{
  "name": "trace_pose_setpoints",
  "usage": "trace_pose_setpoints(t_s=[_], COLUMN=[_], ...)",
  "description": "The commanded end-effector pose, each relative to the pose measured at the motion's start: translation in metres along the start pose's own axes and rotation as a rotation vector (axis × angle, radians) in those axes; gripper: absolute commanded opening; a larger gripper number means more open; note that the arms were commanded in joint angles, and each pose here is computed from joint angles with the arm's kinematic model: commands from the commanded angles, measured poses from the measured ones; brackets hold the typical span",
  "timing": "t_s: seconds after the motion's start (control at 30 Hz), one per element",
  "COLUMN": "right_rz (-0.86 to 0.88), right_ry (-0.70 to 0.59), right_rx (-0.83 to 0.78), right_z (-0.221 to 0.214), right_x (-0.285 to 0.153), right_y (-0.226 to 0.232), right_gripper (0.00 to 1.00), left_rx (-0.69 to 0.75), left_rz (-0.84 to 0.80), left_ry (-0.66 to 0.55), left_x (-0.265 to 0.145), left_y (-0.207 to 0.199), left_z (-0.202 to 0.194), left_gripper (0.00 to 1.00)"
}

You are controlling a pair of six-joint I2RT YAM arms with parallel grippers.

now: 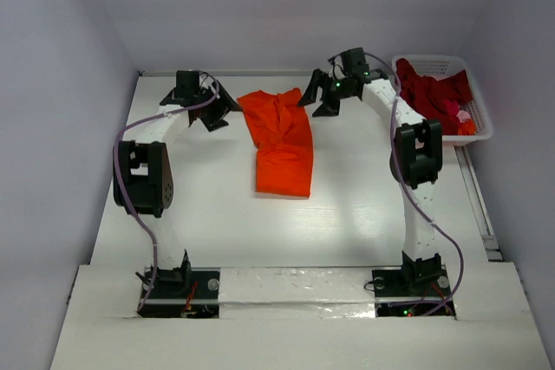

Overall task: Fold and stack the t-shirts
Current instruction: Fold the folded rectangular tshirt in 1/3 of the way

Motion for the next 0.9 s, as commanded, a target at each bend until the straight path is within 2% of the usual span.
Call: trace_pose_setpoints(t_s=[0.0, 0.17, 0.33, 0.53, 0.7, 0.8, 0.83, 0.87], right_rz=[0.111, 0.121, 0.184, 0.243, 0.287, 0.279, 0.270, 0.271], right_ry=[-0.101, -0.167, -0.148, -0.141, -0.160, -0.167, -0.177, -0.160], right_rx=[-0.021, -0.015, 0.011, 0.068, 0.045, -0.063, -0.117, -0.149], right_z=[0.053, 0.089, 0.098, 0.104, 0.105, 0.088, 0.082, 0.068], right_x=[-0.020, -0.013, 0.015, 0.038, 0.034, 0.014, 0.007, 0.004], right_y=[0.014, 0.001, -0.014, -0.027, -0.009, 0.032, 0.042, 0.057], right_gripper=[0.82, 0.85, 0.86, 0.86, 0.86, 0.86, 0.75, 0.65], left_rx=[0.027, -0.006, -0.028, -0.016, -0.035, -0.001, 0.030, 0.035], left_rz=[-0.134, -0.231, -0.249, -0.196, -0.197, -0.194, -0.220, -0.205], left_ry=[-0.181, -0.218, -0.229, -0.256, -0.241, -0.288, -0.343, -0.353], left_x=[0.005, 0.048, 0.088, 0.112, 0.113, 0.082, 0.051, 0.041], left_y=[-0.020, -0.016, -0.002, 0.008, 0.008, -0.006, -0.025, -0.027], left_z=[0.052, 0.077, 0.086, 0.100, 0.100, 0.101, 0.111, 0.108], left_gripper=[0.66, 0.65, 0.64, 0.64, 0.62, 0.56, 0.43, 0.35])
Point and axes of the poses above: each gripper's point midway between its finger pads, its own x axis out along the fingers, its own y axis along the line the jaws close on, z = x × y, the point moved 7 cm from there along -x, back along the fingers, and after that the axes turned 11 degrees about x, right-handed, at the moved point
